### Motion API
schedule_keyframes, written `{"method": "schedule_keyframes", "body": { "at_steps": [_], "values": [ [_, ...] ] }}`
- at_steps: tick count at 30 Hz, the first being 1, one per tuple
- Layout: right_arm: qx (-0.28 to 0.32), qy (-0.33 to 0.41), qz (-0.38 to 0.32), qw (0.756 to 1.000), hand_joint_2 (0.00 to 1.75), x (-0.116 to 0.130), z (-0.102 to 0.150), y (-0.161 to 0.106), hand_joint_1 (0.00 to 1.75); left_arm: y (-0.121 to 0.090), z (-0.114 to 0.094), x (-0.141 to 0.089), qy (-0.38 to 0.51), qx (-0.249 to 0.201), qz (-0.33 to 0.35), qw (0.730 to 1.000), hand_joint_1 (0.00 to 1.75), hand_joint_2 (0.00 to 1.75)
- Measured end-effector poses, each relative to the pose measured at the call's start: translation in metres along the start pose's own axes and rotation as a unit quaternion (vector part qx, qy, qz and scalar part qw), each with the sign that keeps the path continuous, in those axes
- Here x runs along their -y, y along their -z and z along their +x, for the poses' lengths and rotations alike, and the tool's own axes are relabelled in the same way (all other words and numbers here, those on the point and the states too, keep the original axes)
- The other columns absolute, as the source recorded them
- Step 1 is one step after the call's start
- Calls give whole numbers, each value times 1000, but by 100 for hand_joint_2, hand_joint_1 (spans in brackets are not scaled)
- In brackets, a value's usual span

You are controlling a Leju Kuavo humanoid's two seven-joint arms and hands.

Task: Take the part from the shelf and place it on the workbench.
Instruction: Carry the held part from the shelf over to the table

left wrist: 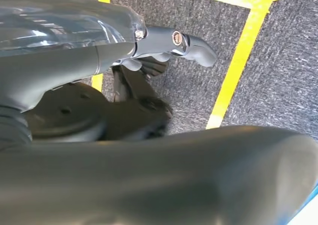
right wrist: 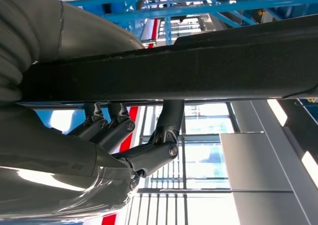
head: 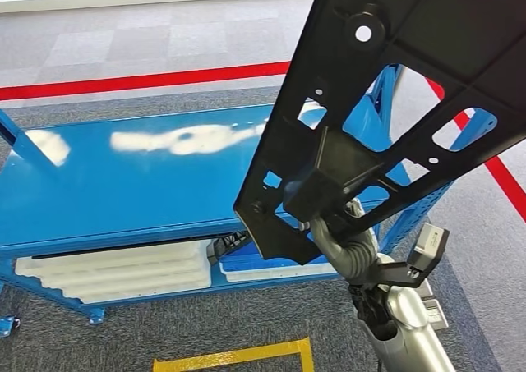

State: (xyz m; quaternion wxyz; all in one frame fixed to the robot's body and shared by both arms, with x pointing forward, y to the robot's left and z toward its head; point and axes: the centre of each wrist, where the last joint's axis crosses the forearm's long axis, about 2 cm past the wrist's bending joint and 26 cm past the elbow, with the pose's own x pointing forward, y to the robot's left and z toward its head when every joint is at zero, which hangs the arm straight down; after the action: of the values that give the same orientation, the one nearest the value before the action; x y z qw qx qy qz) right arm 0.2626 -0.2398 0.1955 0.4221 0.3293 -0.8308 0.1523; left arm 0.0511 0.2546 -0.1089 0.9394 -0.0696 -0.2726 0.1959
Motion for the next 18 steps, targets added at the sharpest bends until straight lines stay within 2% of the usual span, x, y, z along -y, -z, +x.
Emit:
{"method": "schedule_keyframes", "body": {
  "at_steps": [18],
  "values": [
    [4,-15,29,999,175,2,0,3,175,1,3,2,8,6,-6,1000,0,175]
  ]
}}
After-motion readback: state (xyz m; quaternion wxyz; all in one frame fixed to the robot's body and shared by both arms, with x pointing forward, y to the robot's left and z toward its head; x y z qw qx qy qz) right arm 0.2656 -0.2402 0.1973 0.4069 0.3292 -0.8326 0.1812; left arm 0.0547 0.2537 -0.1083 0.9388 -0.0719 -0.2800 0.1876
